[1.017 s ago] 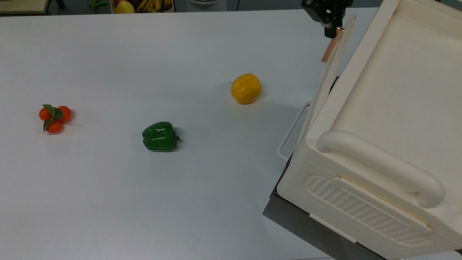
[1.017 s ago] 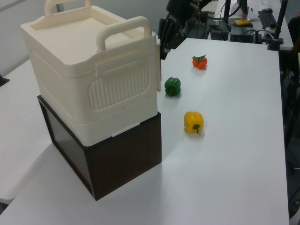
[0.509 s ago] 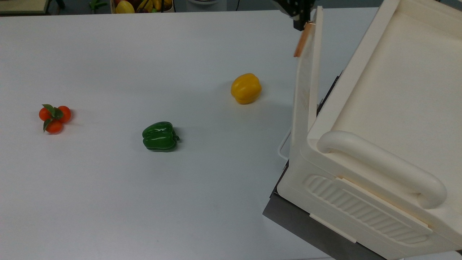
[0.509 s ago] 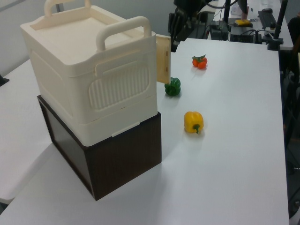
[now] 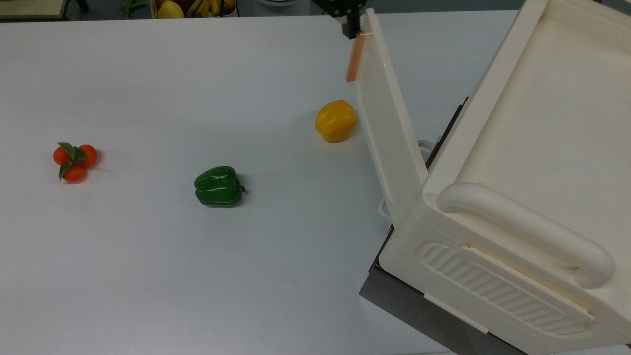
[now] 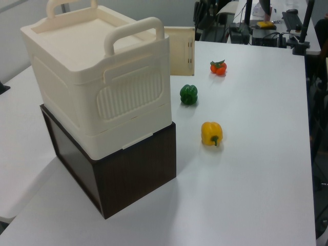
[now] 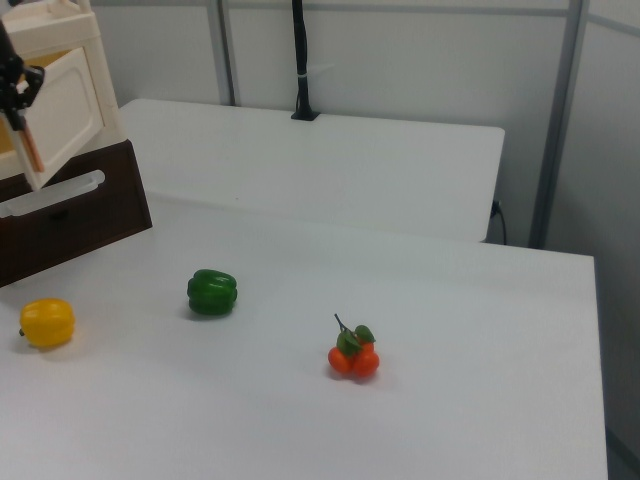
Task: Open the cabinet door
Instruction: 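Pull the handle outward, swinging the cream door open on its hinge, then push the door further open past the yellow pepper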
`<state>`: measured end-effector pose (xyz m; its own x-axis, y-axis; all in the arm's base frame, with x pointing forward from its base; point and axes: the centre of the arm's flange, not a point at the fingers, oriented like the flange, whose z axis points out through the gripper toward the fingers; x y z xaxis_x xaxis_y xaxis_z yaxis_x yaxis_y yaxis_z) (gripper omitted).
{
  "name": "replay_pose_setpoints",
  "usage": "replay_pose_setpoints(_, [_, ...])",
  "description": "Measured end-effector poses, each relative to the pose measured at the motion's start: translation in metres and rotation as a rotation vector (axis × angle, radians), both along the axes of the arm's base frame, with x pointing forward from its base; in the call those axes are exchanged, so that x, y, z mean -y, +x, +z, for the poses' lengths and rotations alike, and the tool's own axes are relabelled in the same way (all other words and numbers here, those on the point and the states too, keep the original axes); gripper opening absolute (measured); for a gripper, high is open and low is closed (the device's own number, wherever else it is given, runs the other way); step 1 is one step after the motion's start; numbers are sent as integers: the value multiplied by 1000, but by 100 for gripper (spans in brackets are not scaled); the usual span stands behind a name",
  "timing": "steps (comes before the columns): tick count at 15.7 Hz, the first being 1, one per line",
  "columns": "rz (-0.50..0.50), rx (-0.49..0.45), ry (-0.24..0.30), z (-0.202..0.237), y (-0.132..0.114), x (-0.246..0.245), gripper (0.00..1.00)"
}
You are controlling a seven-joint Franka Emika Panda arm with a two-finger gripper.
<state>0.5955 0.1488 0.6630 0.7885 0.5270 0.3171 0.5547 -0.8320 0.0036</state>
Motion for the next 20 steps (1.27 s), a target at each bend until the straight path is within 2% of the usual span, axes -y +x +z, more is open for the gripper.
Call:
replay_pose_setpoints(3, [-53, 21, 1, 2, 9, 35, 1])
replay_pose_setpoints(8, [-137, 111, 14, 11, 24, 80, 1])
replay_pose_setpoints(11, [-190, 133, 12, 7, 34, 111, 1])
replay_pose_setpoints(16, [-230, 132, 7, 9, 34, 139, 1])
replay_pose_setpoints(20, [-205, 22, -3, 3, 21, 132, 1])
